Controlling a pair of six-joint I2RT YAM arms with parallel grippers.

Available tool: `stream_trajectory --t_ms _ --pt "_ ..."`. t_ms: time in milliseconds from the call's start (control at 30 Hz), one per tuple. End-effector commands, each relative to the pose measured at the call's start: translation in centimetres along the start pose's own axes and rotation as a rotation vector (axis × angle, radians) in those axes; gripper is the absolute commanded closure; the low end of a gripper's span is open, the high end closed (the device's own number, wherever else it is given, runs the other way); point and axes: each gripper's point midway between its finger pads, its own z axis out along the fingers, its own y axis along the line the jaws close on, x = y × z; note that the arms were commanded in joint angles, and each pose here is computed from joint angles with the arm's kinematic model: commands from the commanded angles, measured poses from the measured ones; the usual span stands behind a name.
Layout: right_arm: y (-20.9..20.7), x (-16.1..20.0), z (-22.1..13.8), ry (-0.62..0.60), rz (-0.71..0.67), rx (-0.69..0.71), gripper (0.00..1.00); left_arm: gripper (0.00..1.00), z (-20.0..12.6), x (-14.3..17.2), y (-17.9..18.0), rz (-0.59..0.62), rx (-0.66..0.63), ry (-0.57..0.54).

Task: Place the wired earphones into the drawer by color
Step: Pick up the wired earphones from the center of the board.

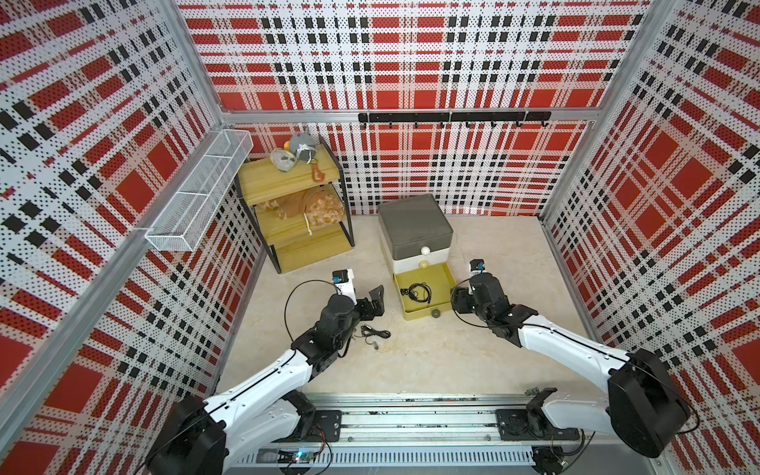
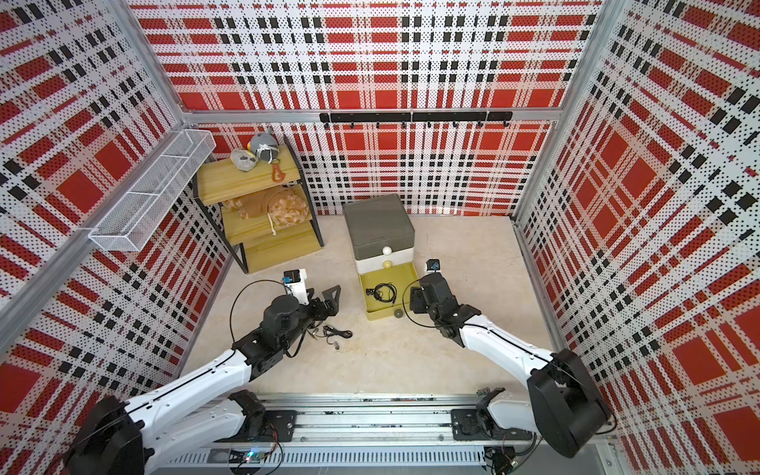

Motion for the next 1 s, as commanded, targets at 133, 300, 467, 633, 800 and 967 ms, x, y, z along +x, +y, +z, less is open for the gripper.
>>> stream_trajectory --t_ms 133,300,467,633,800,967 --pt "-2.8 -1.6 -2.4 -0.163 -0.096 0.084 0.29 0.0 0.0 4.2 1.4 -0.095 -0.092 0.16" --pt "-3.3 -1.3 -2.9 -0.226 -0.074 0.079 0.29 0.01 0.0 5.2 2.7 -0.16 -0.144 0.194" --pt "-3.8 -0.7 -2.8 -0.222 -0.08 0.096 0.29 0.07 0.6 6.7 3.4 -0.242 -0.175 0.266" --pt "-3.4 -0.5 -2.5 -0.207 -0.086 0.077 0.29 0.08 1.2 8.7 4.0 -0.258 -0.218 0.336" --pt "-3.5 -0.5 -2.6 -0.206 -0.089 0.08 0.29 0.16 1.6 10.0 4.5 -0.246 -0.248 0.378" --pt "-3.6 -0.6 -2.8 -0.214 -0.087 0.087 0.29 0.32 2.0 10.6 4.6 -0.21 -0.263 0.396"
